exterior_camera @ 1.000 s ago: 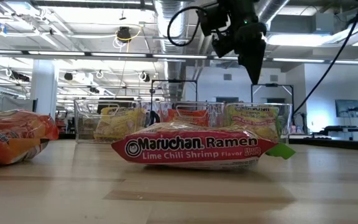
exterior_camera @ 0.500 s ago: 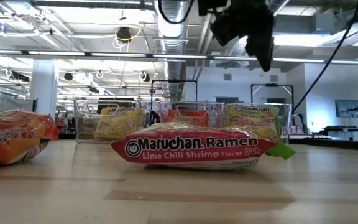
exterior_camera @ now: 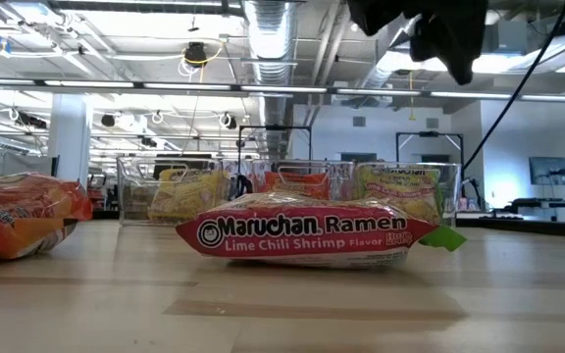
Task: Sort Maruchan noodles
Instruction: Put the orange noodle pack into the middle transparent bin
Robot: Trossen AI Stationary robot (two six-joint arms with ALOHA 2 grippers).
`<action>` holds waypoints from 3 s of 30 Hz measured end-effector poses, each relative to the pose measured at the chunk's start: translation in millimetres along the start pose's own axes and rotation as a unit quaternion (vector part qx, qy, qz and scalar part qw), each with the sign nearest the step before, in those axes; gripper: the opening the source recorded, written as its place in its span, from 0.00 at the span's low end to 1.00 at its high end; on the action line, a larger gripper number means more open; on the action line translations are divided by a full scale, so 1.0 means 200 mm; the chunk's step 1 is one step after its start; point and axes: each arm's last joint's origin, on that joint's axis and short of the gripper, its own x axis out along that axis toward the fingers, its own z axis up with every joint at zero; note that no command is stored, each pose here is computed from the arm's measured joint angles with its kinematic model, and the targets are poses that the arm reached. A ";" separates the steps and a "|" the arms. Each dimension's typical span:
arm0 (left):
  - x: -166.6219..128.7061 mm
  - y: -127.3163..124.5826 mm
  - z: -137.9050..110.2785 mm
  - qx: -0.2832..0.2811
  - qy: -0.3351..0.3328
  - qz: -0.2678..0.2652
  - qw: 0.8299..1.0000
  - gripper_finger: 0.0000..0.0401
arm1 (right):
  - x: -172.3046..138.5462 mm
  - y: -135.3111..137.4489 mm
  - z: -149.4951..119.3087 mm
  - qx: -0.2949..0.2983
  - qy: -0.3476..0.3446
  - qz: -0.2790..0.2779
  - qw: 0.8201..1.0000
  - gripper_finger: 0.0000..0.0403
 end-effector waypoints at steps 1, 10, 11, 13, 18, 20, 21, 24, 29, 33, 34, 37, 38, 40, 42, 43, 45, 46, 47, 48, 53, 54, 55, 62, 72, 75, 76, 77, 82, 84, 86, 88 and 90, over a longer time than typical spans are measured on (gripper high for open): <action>0.03 0.00 -0.01 0.000 0.016 -0.007 1.000 0.40 | 0.00 0.02 -0.01 -0.001 -0.002 0.000 1.000 0.52; 0.34 -0.03 -0.16 -0.014 0.182 -0.139 0.973 0.40 | 0.04 0.19 -0.06 -0.043 -0.023 0.033 0.998 0.52; 0.37 -0.03 -0.19 -0.016 0.199 -0.145 0.969 0.40 | 0.04 0.21 -0.07 -0.044 -0.026 0.036 0.998 0.52; 0.41 -0.03 -0.24 -0.016 0.226 -0.151 0.962 0.40 | 0.05 0.23 -0.08 -0.047 -0.032 0.041 0.998 0.52; 0.53 -0.04 -0.38 -0.026 0.267 -0.180 0.947 0.40 | 0.06 0.28 -0.09 -0.050 -0.042 0.049 0.997 0.52; 0.57 -0.05 -0.42 -0.030 0.262 -0.188 0.946 0.40 | 0.06 0.29 -0.10 -0.049 -0.043 0.050 0.997 0.52; 0.59 -0.05 -0.44 -0.029 0.259 -0.191 0.946 0.40 | 0.06 0.30 -0.10 -0.050 -0.043 0.050 0.997 0.52; 0.65 -0.06 -0.50 -0.030 0.255 -0.192 0.947 0.40 | 0.07 0.31 -0.11 -0.052 -0.044 0.051 0.996 0.52; 0.75 -0.08 -0.58 -0.022 0.267 -0.145 0.952 0.40 | 0.07 0.31 -0.10 -0.052 -0.046 0.052 0.996 0.52; 0.82 -0.10 -0.64 -0.001 0.279 -0.125 0.952 0.40 | 0.06 0.31 -0.10 -0.054 -0.053 0.056 0.996 0.52; 0.84 -0.10 -0.65 0.004 0.276 -0.126 0.953 0.40 | 0.06 0.31 -0.10 -0.054 -0.054 0.056 0.996 0.52; 0.90 -0.12 -0.68 0.011 0.254 -0.142 0.957 0.40 | 0.06 0.31 -0.10 -0.053 -0.054 0.056 0.996 0.52; 0.92 -0.13 -0.69 0.011 0.245 -0.146 0.959 0.40 | 0.06 0.31 -0.10 -0.053 -0.054 0.056 0.996 0.52; 0.95 -0.13 -0.70 0.010 0.238 -0.149 0.960 0.40 | 0.06 0.31 -0.10 -0.053 -0.055 0.056 0.996 0.52; 0.98 -0.14 -0.72 0.011 0.230 -0.154 0.961 0.40 | 0.06 0.31 -0.10 -0.054 -0.056 0.056 0.995 0.52; 0.99 -0.14 -0.73 0.010 0.227 -0.154 0.961 0.40 | 0.06 0.31 -0.09 -0.054 -0.057 0.056 0.995 0.52; 1.02 -0.13 -0.75 0.008 0.225 -0.155 0.962 0.40 | 0.06 0.31 -0.09 -0.056 -0.060 0.058 0.995 0.52; 1.03 -0.13 -0.75 0.010 0.223 -0.156 0.962 0.40 | 0.06 0.31 -0.09 -0.056 -0.062 0.060 0.995 0.52; 1.04 -0.13 -0.76 0.015 0.218 -0.159 0.963 0.40 | 0.06 0.32 -0.09 -0.057 -0.064 0.061 0.994 0.52; 1.05 -0.13 -0.77 0.021 0.214 -0.161 0.963 0.40 | 0.06 0.32 -0.09 -0.058 -0.066 0.063 0.994 0.52; 1.09 -0.12 -0.82 0.039 0.212 -0.154 0.964 0.40 | 0.06 0.33 -0.08 -0.061 -0.078 0.071 0.993 0.52; 1.10 -0.12 -0.82 0.040 0.209 -0.148 0.966 0.40 | 0.06 0.33 -0.08 -0.061 -0.078 0.071 0.993 0.52; 1.11 -0.12 -0.83 0.042 0.207 -0.145 0.967 0.40 | 0.06 0.33 -0.07 -0.061 -0.079 0.072 0.992 0.52; 1.17 -0.12 -0.87 0.029 0.192 -0.163 0.967 0.40 | 0.06 0.33 -0.07 -0.061 -0.090 0.064 0.992 0.52; 1.31 -0.11 -0.99 0.005 0.238 -0.168 0.957 0.40 | 0.05 0.32 -0.06 -0.058 -0.094 0.067 0.992 0.52; 1.34 -0.11 -0.99 0.008 0.244 -0.166 0.955 0.40 | 0.05 0.32 -0.05 -0.058 -0.096 0.068 0.991 0.52; 1.35 -0.12 -1.00 0.010 0.249 -0.166 0.954 0.40 | 0.05 0.32 -0.05 -0.057 -0.097 0.069 0.991 0.52; 1.36 -0.12 -1.00 0.012 0.252 -0.166 0.953 0.40 | 0.05 0.31 -0.05 -0.056 -0.099 0.070 0.991 0.52; 1.42 -0.13 -1.01 0.008 0.264 -0.185 0.947 0.40 | 0.05 0.32 -0.04 -0.057 -0.103 0.072 0.990 0.51; 1.44 -0.14 -1.02 0.007 0.272 -0.197 0.942 0.40 | 0.05 0.32 -0.04 -0.057 -0.103 0.073 0.990 0.51; 1.47 -0.15 -1.03 0.009 0.279 -0.194 0.940 0.40 | 0.05 0.32 -0.04 -0.057 -0.103 0.073 0.990 0.50; 1.50 -0.16 -1.05 0.009 0.290 -0.190 0.938 0.40 | 0.05 0.32 -0.04 -0.057 -0.103 0.073 0.990 0.50; 1.52 -0.17 -1.06 0.010 0.299 -0.194 0.934 0.40 | 0.05 0.32 -0.04 -0.057 -0.103 0.073 0.990 0.50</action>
